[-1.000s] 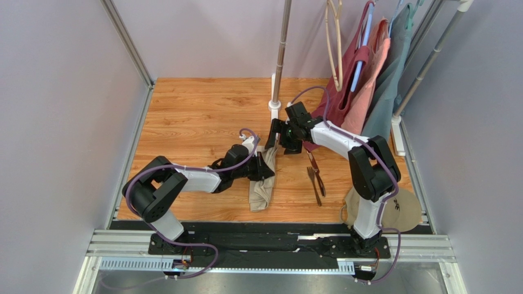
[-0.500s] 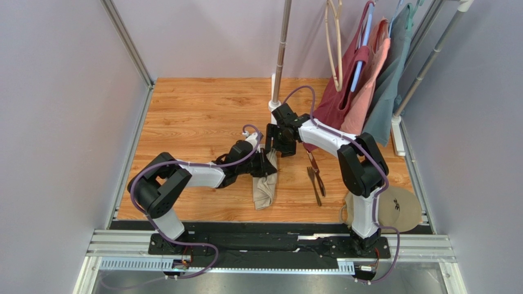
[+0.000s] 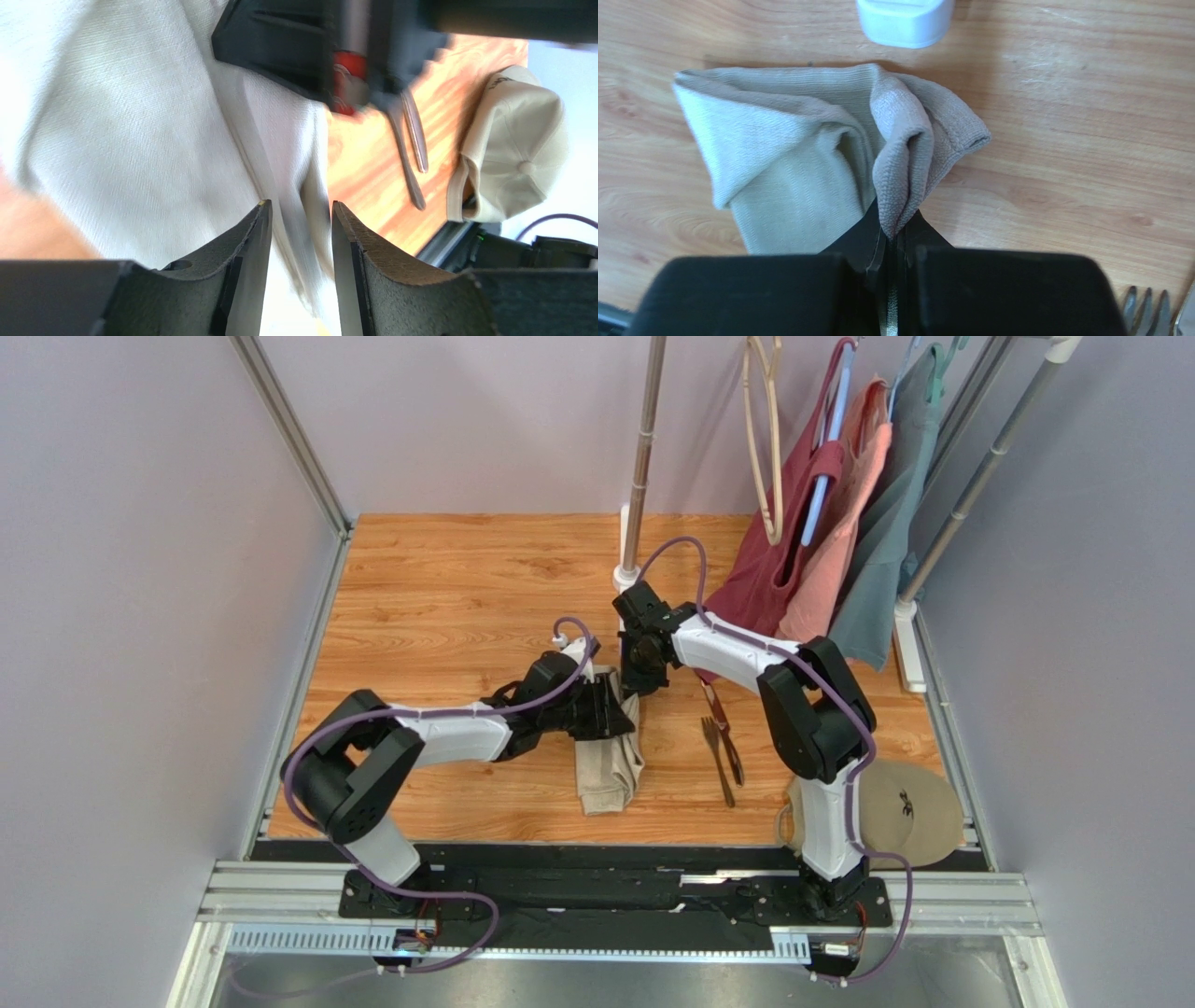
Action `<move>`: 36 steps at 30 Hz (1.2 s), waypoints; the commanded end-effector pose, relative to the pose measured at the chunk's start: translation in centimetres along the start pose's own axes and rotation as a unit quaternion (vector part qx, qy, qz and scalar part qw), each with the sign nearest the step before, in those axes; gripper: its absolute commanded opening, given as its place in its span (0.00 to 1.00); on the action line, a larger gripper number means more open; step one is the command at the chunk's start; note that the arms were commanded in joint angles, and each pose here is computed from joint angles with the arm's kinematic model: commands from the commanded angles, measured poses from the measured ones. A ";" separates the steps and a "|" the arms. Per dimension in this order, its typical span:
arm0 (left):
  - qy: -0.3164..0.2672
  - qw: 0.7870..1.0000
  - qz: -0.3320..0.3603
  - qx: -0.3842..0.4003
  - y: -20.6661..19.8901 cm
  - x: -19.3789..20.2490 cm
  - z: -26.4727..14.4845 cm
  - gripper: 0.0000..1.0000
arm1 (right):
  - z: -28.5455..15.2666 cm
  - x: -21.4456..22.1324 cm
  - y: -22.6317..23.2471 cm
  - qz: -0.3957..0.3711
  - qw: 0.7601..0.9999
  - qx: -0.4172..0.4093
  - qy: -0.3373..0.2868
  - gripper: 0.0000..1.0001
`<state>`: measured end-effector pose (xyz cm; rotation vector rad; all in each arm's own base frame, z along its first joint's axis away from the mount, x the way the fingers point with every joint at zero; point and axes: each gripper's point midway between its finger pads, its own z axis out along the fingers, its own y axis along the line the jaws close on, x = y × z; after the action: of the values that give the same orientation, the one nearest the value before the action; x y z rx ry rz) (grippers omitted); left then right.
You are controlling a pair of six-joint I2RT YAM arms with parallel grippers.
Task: Fold the napkin into a case and place the utensils inside
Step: Fold the 2/3-rectangle-folded napkin at the center of the board.
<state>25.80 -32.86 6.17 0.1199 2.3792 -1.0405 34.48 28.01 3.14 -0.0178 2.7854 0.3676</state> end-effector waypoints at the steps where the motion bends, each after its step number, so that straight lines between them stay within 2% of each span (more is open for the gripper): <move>1: -0.048 0.999 -0.008 -0.014 -1.5 -3.5 -4.0 0.45 | 0.3 -0.9 -1.1 -0.022 0.999 0.032 -0.022 0.00; 4: -0.069 0.992 -0.059 -0.085 1.9 -4.9 -6.4 0.38 | -0.1 -1.3 -1.0 -0.028 0.999 0.036 -0.026 0.00; 5: -0.065 0.990 -0.072 -0.103 3.0 -4.8 -6.7 0.31 | -0.1 -1.4 -1.1 -0.029 0.998 0.040 -0.026 0.00; 7: -0.069 0.987 -0.091 -0.116 4.7 -5.8 -6.7 0.25 | -0.2 -1.5 -1.2 -0.031 0.998 0.047 -0.025 0.00; 11: -0.038 0.991 -0.084 -0.097 5.6 -5.7 -3.4 0.12 | -0.4 -1.8 -1.2 -0.032 0.998 0.056 -0.027 0.00; 13: -0.033 0.992 -0.097 -0.080 5.3 -5.6 -2.3 0.09 | -0.5 -1.9 -1.1 -0.039 0.996 0.071 -0.030 0.00; 21: -0.016 0.991 -0.095 -0.094 5.5 -4.3 0.8 0.08 | -0.9 -1.7 0.2 -0.061 0.990 0.121 -0.032 0.00; 26: -0.021 0.991 -0.094 -0.094 5.4 -4.6 1.0 0.08 | -0.2 -0.7 0.8 -0.054 0.985 0.160 -0.024 0.02; 31: -0.016 0.991 -0.096 -0.093 5.3 -4.2 1.2 0.08 | 0.1 0.0 1.7 -0.033 0.989 0.146 -0.019 0.13; 35: -0.017 0.991 -0.098 -0.093 5.2 -4.3 1.0 0.08 | -0.4 -0.3 2.0 -0.058 0.988 0.138 -0.020 0.24; 36: -0.016 0.991 -0.099 -0.094 5.3 -4.2 1.1 0.08 | -0.7 -0.4 2.2 -0.060 0.989 0.132 -0.021 0.31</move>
<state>30.19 -28.16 2.53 -0.2055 2.5459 -0.8379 34.56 29.29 3.17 -0.0916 2.7592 -0.0670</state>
